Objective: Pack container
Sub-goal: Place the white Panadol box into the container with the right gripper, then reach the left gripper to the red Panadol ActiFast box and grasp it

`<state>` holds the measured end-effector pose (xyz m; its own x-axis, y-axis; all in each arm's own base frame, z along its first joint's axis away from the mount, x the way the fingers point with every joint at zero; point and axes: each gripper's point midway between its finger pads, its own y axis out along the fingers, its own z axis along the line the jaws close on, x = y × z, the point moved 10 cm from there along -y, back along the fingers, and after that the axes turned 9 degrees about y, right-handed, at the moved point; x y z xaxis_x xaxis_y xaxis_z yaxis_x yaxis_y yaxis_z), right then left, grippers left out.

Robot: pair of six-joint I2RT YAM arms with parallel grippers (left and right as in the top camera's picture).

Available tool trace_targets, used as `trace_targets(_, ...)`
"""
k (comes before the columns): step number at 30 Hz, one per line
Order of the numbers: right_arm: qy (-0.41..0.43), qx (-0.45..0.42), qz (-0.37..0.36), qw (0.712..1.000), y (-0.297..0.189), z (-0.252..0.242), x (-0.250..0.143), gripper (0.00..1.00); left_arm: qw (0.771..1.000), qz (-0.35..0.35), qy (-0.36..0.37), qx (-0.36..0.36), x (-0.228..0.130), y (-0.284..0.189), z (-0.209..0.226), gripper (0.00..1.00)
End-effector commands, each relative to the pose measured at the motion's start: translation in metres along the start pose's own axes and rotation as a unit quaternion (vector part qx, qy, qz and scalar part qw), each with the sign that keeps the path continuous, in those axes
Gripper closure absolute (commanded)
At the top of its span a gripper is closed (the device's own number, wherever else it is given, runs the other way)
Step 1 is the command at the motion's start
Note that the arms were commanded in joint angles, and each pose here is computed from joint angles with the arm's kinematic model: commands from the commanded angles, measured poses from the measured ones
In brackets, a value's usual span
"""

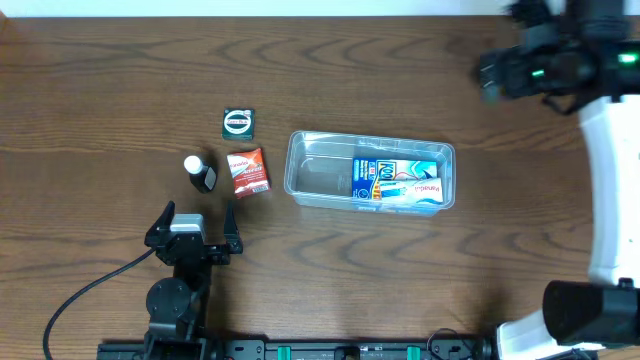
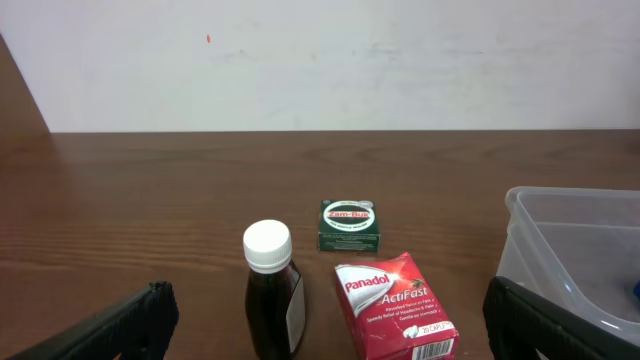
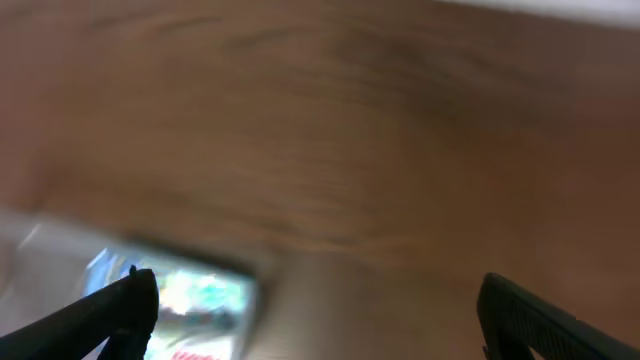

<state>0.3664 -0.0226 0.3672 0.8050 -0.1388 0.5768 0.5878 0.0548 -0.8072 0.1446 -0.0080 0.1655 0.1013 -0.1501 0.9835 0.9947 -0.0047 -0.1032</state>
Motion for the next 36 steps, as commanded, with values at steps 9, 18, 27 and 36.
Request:
trace_targets(9,0.185,-0.113,-0.029,0.976,-0.020,-0.084,0.000,0.01,1.000,0.025,0.005,0.007,-0.013,0.002,0.000,0.02)
trace_targets(18,0.189,-0.115,-0.030,0.975,-0.020,-0.088,-0.001,0.01,0.998,-0.022,-0.021,-0.055,0.025,-0.009,-0.004,0.02)
trace_targets(27,0.189,-0.116,-0.029,0.975,-0.020,-0.088,-0.001,0.01,0.989,0.113,-0.034,-0.086,0.118,-0.011,0.007,0.02)
trace_targets(36,0.189,-0.115,-0.030,0.975,-0.020,-0.088,-0.001,0.01,0.934,0.330,-0.032,-0.136,0.180,0.097,0.001,0.02)
